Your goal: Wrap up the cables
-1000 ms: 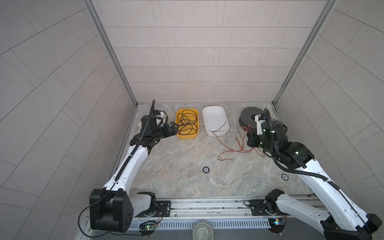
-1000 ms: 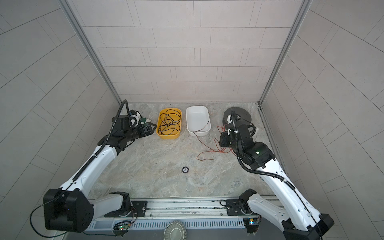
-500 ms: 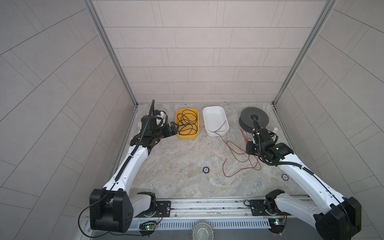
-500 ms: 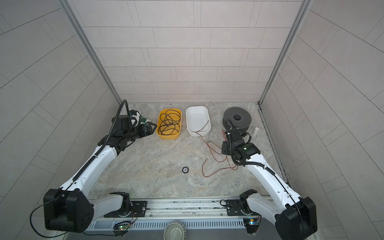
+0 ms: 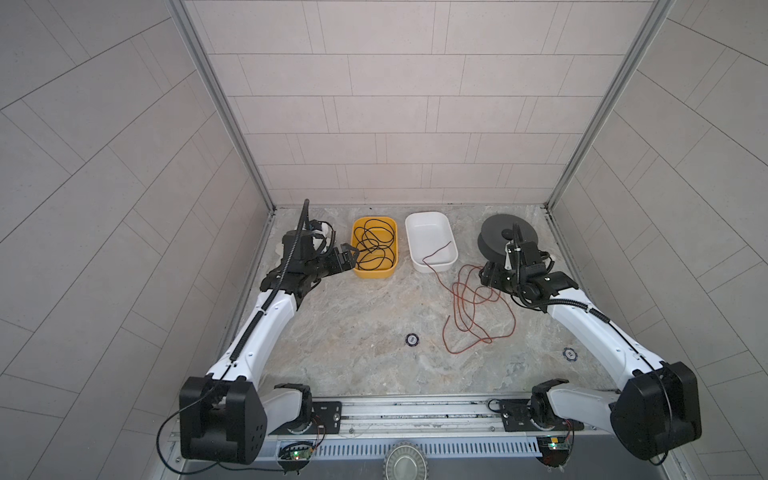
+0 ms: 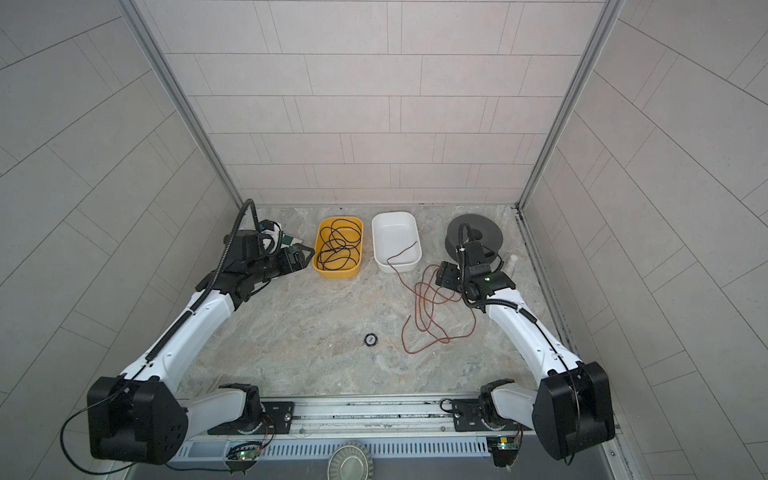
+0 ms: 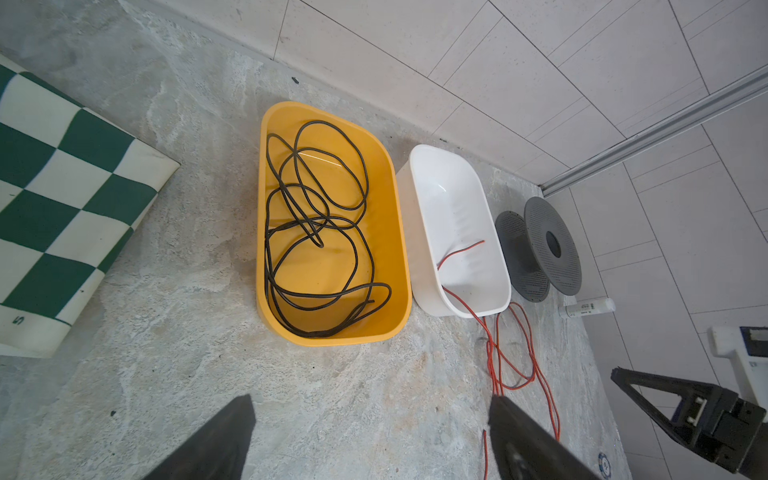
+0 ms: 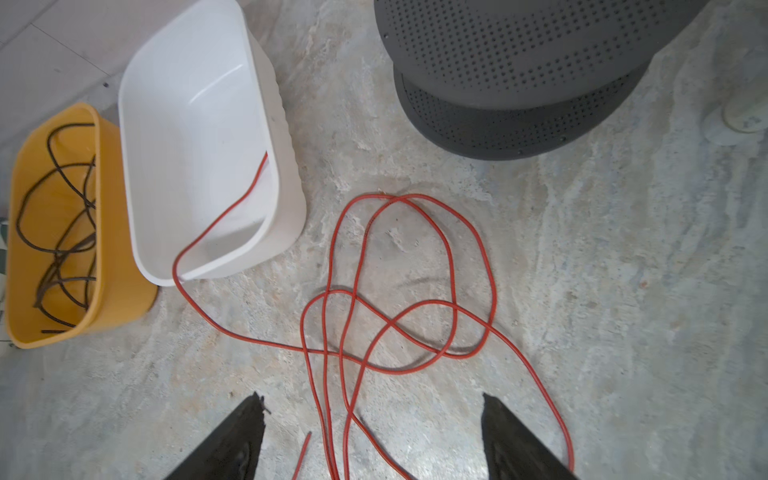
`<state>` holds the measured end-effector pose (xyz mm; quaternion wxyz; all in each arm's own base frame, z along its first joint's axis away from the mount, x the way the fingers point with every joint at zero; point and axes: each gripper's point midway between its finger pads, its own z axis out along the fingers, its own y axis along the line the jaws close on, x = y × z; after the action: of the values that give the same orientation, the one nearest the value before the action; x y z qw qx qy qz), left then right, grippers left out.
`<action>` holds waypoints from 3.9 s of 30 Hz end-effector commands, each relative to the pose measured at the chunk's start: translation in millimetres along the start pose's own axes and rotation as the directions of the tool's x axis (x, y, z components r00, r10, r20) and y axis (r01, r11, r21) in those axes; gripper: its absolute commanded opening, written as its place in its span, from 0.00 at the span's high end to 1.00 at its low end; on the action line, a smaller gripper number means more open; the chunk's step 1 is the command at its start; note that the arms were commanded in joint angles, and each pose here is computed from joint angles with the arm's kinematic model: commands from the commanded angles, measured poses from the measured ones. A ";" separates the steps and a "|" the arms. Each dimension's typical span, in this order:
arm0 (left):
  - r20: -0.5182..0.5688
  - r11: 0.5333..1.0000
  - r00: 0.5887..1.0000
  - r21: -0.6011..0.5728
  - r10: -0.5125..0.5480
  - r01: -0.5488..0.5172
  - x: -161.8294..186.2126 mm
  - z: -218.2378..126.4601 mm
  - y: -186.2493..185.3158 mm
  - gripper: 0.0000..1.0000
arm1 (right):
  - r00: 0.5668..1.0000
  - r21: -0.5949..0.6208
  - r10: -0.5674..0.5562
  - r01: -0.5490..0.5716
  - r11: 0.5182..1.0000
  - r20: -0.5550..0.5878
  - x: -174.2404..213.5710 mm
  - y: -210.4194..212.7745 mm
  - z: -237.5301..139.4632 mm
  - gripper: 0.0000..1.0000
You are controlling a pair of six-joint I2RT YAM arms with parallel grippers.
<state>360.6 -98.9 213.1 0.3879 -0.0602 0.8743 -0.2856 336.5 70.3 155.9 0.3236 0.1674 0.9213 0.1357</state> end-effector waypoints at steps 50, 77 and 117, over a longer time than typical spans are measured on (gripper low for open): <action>-0.163 0.965 0.965 0.132 -0.205 0.227 35.0 -6.3 -24.6 0.13 | 0.725 -0.103 -0.687 0.681 0.725 -0.042 41.4 141.2 92.3 1.00; -0.298 0.649 0.703 0.272 -0.645 0.711 33.2 -14.6 -57.6 0.17 | 0.532 -0.357 -0.697 0.845 0.399 0.480 58.5 263.8 -55.7 1.00; -0.244 0.730 0.746 0.172 -0.619 0.662 33.2 5.2 -36.0 1.00 | 0.540 -0.487 -0.738 0.810 0.325 0.405 119.8 266.9 -60.1 0.57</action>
<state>337.3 -143.4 198.5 0.1710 -0.3301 0.7594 -0.5339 272.8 369.5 226.9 0.4305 -0.4310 0.7469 0.2666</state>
